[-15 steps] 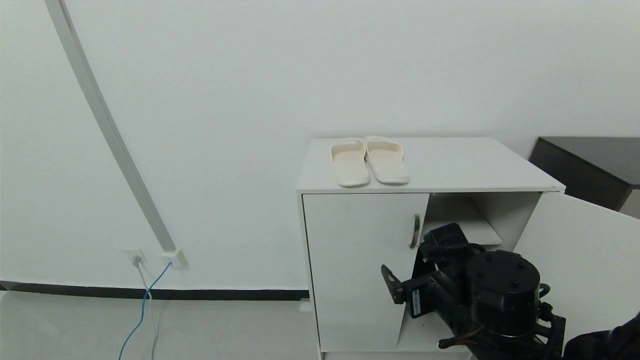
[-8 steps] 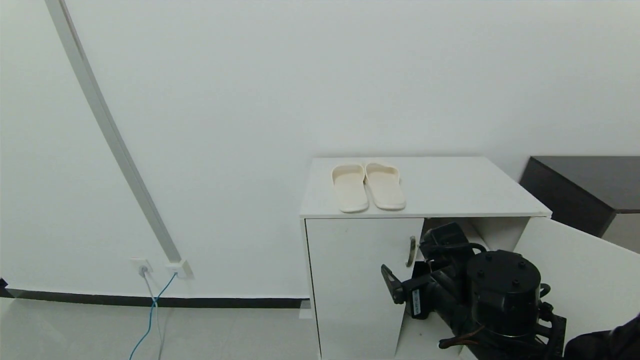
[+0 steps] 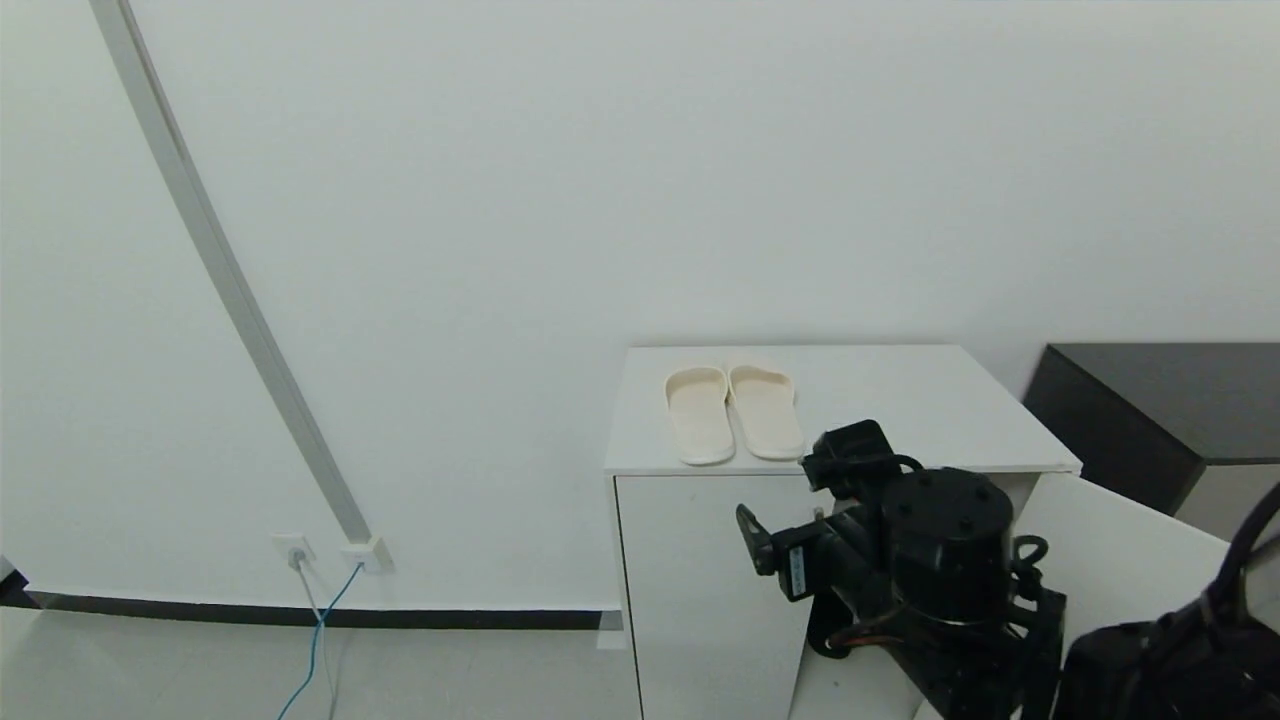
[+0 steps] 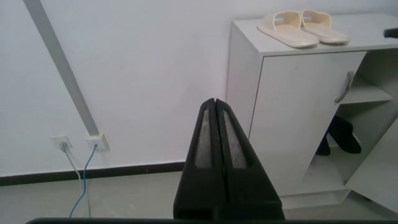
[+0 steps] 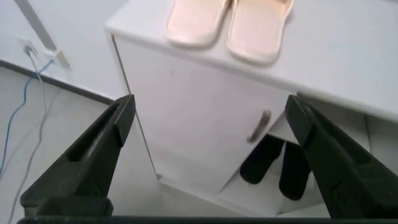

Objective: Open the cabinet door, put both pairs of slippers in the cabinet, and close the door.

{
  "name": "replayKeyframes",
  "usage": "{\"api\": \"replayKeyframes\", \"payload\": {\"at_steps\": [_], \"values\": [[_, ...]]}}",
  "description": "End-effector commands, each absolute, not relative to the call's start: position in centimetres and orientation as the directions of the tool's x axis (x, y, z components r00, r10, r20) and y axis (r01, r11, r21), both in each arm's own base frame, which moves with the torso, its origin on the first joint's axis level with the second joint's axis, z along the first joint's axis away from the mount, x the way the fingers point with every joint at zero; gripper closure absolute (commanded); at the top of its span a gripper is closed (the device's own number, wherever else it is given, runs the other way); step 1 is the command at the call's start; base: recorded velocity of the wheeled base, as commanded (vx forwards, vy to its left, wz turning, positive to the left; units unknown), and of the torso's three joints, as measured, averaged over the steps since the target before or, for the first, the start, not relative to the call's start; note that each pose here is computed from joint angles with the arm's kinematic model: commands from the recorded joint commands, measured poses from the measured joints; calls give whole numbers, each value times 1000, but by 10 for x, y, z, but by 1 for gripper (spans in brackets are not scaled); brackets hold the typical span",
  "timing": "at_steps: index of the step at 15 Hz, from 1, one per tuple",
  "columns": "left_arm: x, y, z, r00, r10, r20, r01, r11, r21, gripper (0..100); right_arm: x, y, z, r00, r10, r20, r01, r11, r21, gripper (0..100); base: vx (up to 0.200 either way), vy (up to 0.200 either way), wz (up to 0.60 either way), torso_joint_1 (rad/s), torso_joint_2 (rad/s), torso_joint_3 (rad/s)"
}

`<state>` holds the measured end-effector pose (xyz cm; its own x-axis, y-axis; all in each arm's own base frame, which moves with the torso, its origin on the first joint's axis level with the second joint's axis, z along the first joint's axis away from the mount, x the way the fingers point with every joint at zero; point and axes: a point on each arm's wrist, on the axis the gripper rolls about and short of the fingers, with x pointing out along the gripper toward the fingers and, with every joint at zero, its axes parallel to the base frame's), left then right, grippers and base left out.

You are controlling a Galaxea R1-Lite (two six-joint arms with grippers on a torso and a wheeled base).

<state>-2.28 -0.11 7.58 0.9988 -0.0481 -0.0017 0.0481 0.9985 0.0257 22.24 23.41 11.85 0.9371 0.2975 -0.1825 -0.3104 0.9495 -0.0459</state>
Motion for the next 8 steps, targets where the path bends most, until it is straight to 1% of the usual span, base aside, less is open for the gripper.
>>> {"api": "replayKeyframes", "payload": {"at_steps": [1, 2, 3, 5, 8], "values": [[-23, -1, 76, 999, -49, -2, 49, 998, 26, 100, 248, 251, 135, 942, 266, -206, -276, 961, -22, 0, 0, 0, 0, 168, -383, -203], [-23, -1, 76, 999, -48, -2, 48, 999, 26, 100, 250, 253, 141, 940, 263, -216, -271, 962, -11, 0, 0, 0, 0, 124, -271, -134], [-23, -1, 76, 999, -49, -2, 49, 998, 28, 100, 255, 259, 160, 945, 213, -250, -216, 976, 19, 0, 0, 0, 0, 22, -51, -36], [-23, -1, 76, 999, -49, -2, 49, 998, 29, 100, 257, 267, 177, 945, 177, -277, -168, 984, 55, 0, 0, 0, 0, 0, 0, 0], [-23, -1, 76, 999, -48, -2, 48, 999, 26, 100, 256, 270, 173, 936, 176, -304, -162, 984, 72, 0, 0, 0, 0, 0, 0, 0]]}}
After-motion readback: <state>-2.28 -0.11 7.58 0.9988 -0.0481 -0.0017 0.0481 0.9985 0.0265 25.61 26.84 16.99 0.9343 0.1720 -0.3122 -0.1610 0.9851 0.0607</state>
